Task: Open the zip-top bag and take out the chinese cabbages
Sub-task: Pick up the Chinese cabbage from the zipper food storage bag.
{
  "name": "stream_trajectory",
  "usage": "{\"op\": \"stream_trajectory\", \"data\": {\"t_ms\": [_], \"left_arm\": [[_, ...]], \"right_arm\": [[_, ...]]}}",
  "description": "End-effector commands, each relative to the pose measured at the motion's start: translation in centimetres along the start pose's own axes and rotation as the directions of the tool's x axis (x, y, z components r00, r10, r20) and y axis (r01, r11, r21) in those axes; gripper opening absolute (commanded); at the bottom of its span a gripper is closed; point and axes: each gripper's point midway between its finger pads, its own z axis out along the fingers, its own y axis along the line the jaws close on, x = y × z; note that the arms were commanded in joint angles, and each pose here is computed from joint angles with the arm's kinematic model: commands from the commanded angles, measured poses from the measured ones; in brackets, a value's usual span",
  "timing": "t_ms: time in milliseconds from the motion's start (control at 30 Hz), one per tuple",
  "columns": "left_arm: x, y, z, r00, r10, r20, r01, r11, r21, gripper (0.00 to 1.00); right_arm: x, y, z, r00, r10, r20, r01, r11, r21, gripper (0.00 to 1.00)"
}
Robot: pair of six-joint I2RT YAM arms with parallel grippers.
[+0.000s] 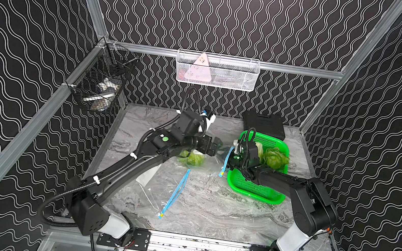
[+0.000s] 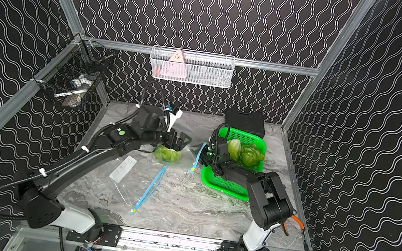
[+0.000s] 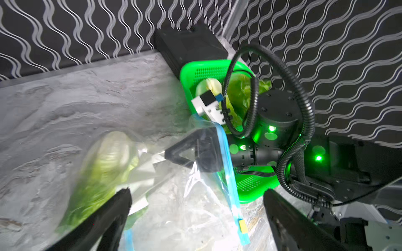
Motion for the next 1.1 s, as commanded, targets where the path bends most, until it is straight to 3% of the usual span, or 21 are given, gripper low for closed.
{"op": "stream_trajectory", "data": {"t_ms": [0,133,200,400,500,567,733,900,1067], "left_arm": [[0.7,6.5,-0.5,0.985,-0.166,0.035,0.17,0.975,-0.144,0.99],[4.1,14.5,1.5,0.928,-0.367,0.065,0.371,0.892,-0.258,0.99],[5.6,16.4,2.8,0.905,-0.422,0.061,0.421,0.862,-0.282,0.99],[9.2,20.4,7.3,0.855,-0.517,0.035,0.501,0.808,-0.311,0.99],[9.7,21.9,9.5,0.856,-0.517,0.011,0.492,0.807,-0.325,0.98],[10.3,22.6,10.7,0.855,-0.518,-0.029,0.478,0.809,-0.343,0.96],[12.7,22.9,12.9,0.836,-0.541,-0.09,0.487,0.808,-0.331,0.84],[14.8,22.5,13.6,0.818,-0.56,-0.128,0.501,0.804,-0.32,0.69],[15.5,21.8,14.1,0.813,-0.562,-0.151,0.501,0.808,-0.309,0.62]], "right_arm": [[-0.1,1.0,0.0,0.999,-0.044,-0.016,0.044,0.998,-0.039,0.4],[0.7,1.5,0.1,0.993,-0.097,-0.073,0.092,0.994,-0.063,0.4],[1.2,1.6,0.2,0.986,-0.123,-0.11,0.115,0.991,-0.075,0.4],[2.6,1.7,0.7,0.96,-0.178,-0.218,0.16,0.982,-0.098,0.4],[2.9,1.6,1.0,0.954,-0.176,-0.244,0.157,0.983,-0.094,0.41],[1.7,1.2,0.6,0.96,-0.164,-0.228,0.148,0.985,-0.085,0.41],[2.7,2.9,-0.1,0.938,-0.208,-0.278,0.167,0.972,-0.162,0.42],[4.2,2.2,-1.0,0.916,-0.244,-0.32,0.201,0.966,-0.163,0.44],[5.8,1.5,-1.6,0.879,-0.291,-0.378,0.235,0.953,-0.19,0.43]]}}
